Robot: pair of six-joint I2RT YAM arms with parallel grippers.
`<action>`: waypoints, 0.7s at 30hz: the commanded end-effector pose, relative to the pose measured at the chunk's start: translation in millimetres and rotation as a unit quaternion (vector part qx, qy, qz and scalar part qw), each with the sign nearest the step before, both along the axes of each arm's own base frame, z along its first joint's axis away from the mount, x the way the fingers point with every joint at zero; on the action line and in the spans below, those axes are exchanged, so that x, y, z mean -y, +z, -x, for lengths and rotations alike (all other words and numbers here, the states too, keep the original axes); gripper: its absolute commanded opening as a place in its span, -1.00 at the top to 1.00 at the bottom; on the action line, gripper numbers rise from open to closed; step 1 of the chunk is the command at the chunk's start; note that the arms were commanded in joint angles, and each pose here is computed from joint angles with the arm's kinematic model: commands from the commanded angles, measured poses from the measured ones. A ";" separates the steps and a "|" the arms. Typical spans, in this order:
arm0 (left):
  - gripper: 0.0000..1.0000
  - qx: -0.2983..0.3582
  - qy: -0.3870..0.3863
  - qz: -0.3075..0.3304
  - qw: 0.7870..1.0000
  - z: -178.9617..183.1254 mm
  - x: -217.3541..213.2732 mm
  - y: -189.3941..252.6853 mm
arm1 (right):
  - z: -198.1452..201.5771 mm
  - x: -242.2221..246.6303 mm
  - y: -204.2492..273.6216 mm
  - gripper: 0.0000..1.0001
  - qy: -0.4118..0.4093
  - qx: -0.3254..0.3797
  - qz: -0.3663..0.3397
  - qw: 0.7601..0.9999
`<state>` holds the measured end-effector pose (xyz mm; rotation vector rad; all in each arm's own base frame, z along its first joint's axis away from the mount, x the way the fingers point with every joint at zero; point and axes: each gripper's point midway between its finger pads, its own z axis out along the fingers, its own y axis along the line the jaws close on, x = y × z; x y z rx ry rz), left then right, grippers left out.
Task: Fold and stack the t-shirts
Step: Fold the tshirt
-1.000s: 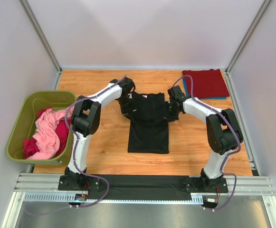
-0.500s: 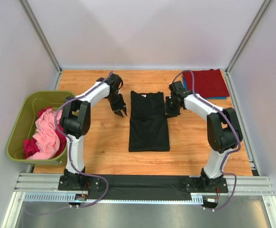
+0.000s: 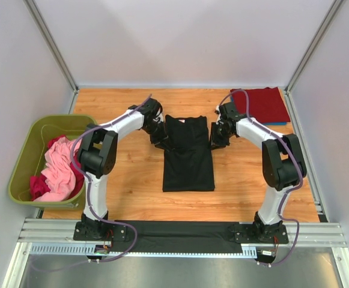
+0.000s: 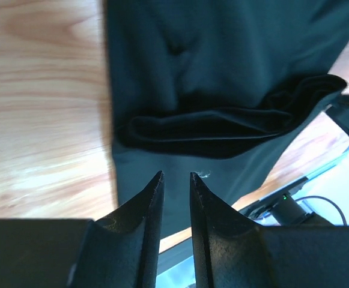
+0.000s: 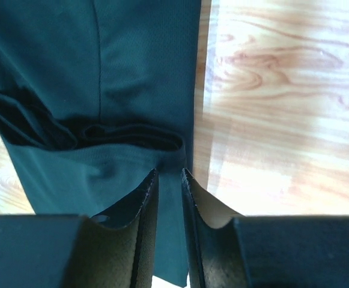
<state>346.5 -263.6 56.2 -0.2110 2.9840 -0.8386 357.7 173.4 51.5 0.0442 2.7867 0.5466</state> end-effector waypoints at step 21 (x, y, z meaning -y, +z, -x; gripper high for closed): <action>0.28 0.038 0.011 -0.094 0.995 -37.7 -16.1 29.1 | -16.5 8.6 28.8 0.45 -0.021 0.018 0.013 1.000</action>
